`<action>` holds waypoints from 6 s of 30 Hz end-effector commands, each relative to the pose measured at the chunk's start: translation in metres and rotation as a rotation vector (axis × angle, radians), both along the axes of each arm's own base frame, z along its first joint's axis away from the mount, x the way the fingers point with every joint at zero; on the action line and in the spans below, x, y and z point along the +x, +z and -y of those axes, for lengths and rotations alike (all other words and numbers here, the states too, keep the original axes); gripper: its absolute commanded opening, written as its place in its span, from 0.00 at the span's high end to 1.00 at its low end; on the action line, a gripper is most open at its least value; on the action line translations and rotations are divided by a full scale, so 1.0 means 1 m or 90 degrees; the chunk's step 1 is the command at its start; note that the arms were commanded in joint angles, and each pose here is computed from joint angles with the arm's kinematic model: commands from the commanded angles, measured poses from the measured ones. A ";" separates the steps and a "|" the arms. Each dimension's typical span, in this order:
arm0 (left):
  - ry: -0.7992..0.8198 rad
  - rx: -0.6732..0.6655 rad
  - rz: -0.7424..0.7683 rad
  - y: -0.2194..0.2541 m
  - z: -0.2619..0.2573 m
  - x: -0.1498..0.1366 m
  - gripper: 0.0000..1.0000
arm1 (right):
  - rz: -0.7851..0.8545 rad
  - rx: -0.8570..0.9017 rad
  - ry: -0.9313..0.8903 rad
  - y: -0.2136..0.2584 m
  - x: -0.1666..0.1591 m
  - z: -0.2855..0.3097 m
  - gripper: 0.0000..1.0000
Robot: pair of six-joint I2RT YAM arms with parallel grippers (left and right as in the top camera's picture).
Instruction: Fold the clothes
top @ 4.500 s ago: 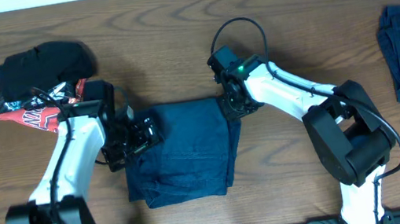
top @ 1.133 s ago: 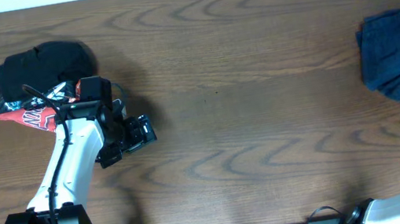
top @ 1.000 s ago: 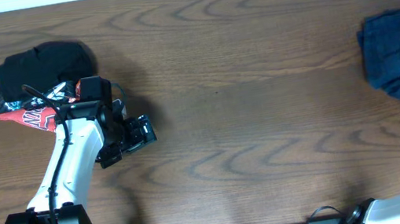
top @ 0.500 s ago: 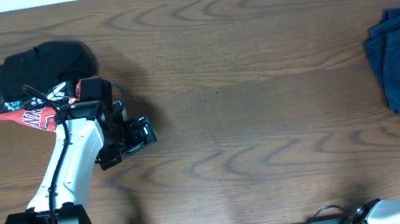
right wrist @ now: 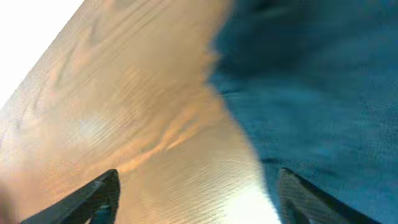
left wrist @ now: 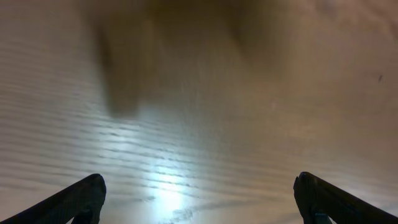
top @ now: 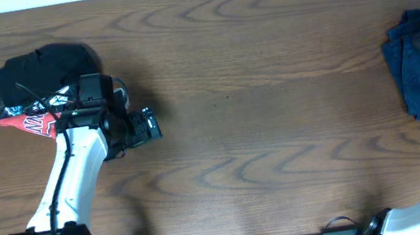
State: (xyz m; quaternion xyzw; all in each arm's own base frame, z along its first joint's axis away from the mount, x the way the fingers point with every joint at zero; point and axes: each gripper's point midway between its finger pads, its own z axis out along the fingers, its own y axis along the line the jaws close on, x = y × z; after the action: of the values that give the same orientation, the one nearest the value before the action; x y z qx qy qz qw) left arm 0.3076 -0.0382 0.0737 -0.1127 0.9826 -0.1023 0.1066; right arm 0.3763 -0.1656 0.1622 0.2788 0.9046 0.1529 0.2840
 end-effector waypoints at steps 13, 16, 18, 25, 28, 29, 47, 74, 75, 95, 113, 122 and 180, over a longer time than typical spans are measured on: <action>0.000 0.113 -0.078 0.040 -0.030 -0.031 0.02 | -0.070 -0.177 0.224 0.002 0.018 -0.139 0.01; 0.001 0.113 -0.053 0.052 -0.030 -0.037 0.02 | -0.056 -0.160 0.204 0.015 0.010 -0.139 0.01; 0.006 0.111 -0.001 0.067 -0.030 -0.039 0.01 | -0.024 -0.168 0.194 0.031 0.005 -0.139 0.01; 0.036 0.111 0.275 0.127 -0.034 -0.050 0.02 | 0.159 -0.220 0.086 0.081 -0.028 -0.129 0.01; 0.047 0.106 0.386 0.153 -0.035 -0.054 0.02 | 0.219 -0.231 0.001 0.088 -0.056 -0.119 0.01; 0.049 0.105 0.405 0.160 -0.035 -0.057 0.02 | 0.234 -0.229 -0.009 0.089 -0.063 -0.120 0.01; 0.056 0.100 0.485 0.188 -0.035 -0.076 0.02 | 0.025 -0.197 0.023 0.006 -0.161 -0.133 0.01; 0.057 0.100 0.485 0.188 -0.035 -0.076 0.02 | 0.500 -0.357 0.172 0.026 -0.121 -0.173 0.01; 0.057 0.100 0.485 0.188 -0.035 -0.076 0.02 | 0.517 -0.361 0.167 0.024 -0.122 -0.174 0.01; 0.057 0.100 0.485 0.188 -0.035 -0.076 0.02 | 0.544 -0.398 0.143 -0.007 -0.130 -0.169 0.01; 0.057 0.100 0.485 0.188 -0.035 -0.076 0.02 | 0.544 -0.398 0.143 -0.007 -0.130 -0.169 0.01; 0.043 0.093 0.500 0.193 -0.030 -0.083 0.02 | 0.544 -0.398 0.143 -0.007 -0.130 -0.169 0.01; -0.009 0.247 0.835 0.094 -0.044 -0.061 0.02 | 0.544 -0.398 0.143 -0.007 -0.130 -0.169 0.01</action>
State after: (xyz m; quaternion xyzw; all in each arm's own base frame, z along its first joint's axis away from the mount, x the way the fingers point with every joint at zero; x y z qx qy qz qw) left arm 0.2468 0.0026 0.1695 -0.0139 0.7163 0.0017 0.6977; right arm 0.2467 0.0025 0.1558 0.0008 0.7356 0.0091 0.6774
